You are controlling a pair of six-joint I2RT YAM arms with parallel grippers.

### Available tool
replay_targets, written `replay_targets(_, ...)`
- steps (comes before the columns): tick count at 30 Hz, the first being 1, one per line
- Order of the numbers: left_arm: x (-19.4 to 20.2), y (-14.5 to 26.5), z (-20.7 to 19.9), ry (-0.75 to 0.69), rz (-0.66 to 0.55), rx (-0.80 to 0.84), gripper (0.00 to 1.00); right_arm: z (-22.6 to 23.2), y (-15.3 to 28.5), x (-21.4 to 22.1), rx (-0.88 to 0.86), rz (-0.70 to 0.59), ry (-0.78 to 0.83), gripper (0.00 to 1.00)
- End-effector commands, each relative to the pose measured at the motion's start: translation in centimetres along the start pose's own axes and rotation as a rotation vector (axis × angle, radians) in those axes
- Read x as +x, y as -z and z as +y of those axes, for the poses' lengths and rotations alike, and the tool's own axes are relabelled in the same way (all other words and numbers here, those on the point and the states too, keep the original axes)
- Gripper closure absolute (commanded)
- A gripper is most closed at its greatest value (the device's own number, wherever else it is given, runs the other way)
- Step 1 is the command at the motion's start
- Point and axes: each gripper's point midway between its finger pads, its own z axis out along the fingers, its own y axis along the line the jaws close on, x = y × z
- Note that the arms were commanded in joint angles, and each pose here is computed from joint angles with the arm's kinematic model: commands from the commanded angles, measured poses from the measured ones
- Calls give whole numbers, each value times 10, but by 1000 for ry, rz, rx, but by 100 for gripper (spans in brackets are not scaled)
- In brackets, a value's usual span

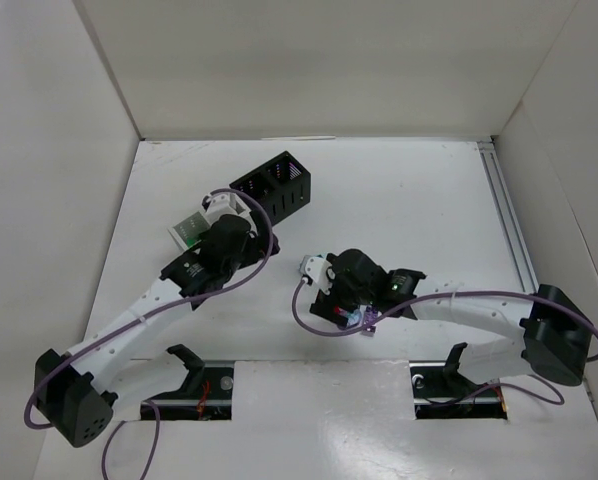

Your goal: Sort the legos into containers by color

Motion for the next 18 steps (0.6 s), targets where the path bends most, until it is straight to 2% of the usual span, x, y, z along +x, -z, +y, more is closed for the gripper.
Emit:
replay_targets(1, 0, 8, 3, 37, -15, -4, 0, 1, -7, -5, 23, -31, -94, 4)
replay_targets(10, 2, 23, 10, 64, -1, -5, 0, 1, -18, 21, 95, 30, -199, 4)
replay_targets(18, 3, 32, 15, 84, -3, -3, 0, 13, -34, 16, 43, 53, -174, 8)
